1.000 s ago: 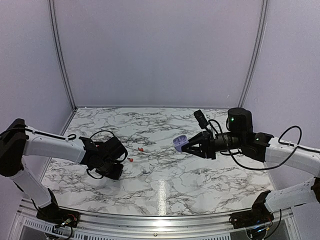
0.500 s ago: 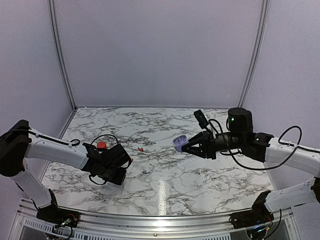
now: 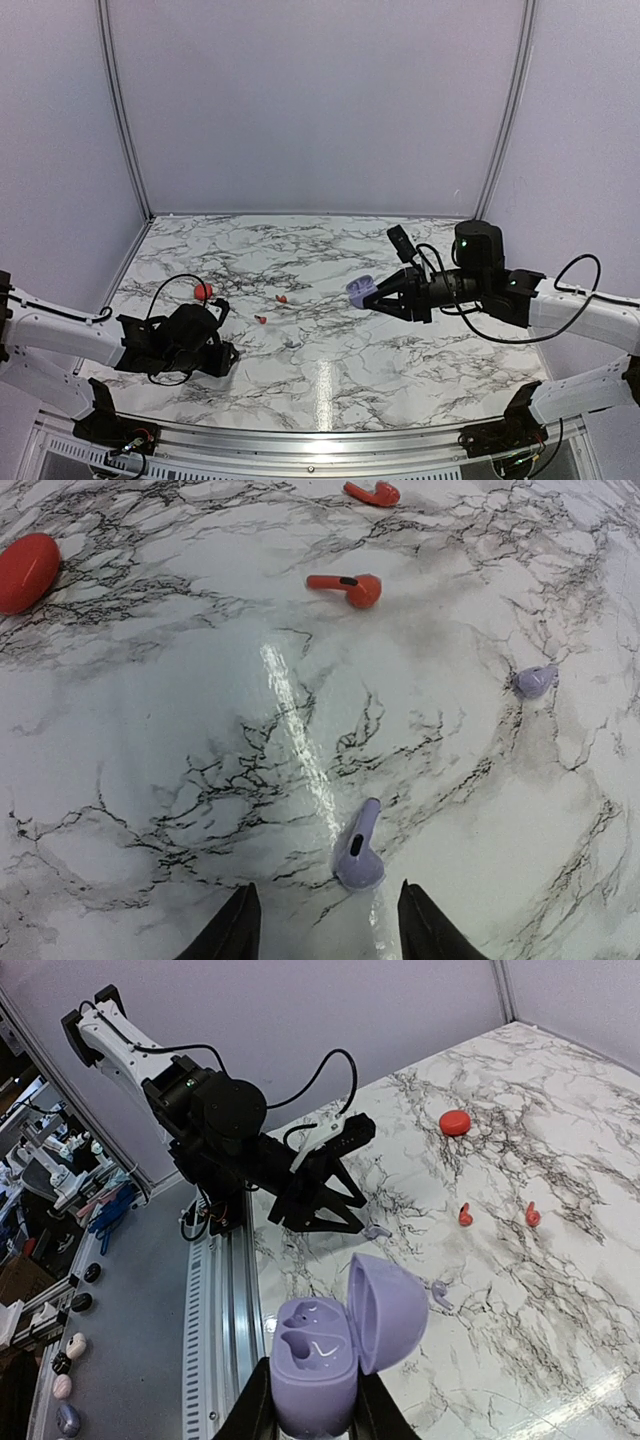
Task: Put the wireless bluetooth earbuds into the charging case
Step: Pick up the left earbud from the center of the board.
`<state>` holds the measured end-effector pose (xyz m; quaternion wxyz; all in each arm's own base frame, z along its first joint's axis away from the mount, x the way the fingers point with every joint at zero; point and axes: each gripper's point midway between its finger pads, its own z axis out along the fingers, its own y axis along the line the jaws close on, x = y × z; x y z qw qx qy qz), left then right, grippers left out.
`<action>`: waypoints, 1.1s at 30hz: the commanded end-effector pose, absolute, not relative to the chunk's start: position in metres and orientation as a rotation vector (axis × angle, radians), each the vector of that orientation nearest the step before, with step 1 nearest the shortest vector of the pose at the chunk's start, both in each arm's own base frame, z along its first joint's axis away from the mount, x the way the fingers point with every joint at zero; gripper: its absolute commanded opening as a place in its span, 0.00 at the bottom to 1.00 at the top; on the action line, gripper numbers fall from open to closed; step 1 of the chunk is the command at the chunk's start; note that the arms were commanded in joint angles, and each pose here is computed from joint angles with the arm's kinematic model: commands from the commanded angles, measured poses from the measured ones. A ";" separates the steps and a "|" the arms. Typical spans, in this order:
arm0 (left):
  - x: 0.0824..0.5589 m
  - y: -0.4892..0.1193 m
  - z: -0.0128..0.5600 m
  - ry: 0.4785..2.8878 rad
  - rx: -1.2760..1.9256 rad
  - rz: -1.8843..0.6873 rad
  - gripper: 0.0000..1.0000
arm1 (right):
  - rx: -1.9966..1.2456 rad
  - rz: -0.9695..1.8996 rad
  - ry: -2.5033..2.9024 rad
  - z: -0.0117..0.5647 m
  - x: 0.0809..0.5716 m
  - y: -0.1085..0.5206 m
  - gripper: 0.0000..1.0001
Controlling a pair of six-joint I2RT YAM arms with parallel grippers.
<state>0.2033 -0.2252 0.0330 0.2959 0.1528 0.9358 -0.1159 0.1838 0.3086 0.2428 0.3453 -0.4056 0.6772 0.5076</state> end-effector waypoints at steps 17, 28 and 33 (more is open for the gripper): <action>0.201 -0.221 0.050 2.023 0.411 -0.550 0.47 | -1.079 1.269 1.582 0.263 0.175 0.298 0.02; 0.196 -0.237 0.033 1.993 0.509 -0.532 0.46 | -1.075 1.264 1.589 0.264 0.176 0.298 0.02; 0.195 -0.241 0.027 1.992 0.537 -0.536 0.43 | -1.074 1.257 1.598 0.264 0.178 0.298 0.03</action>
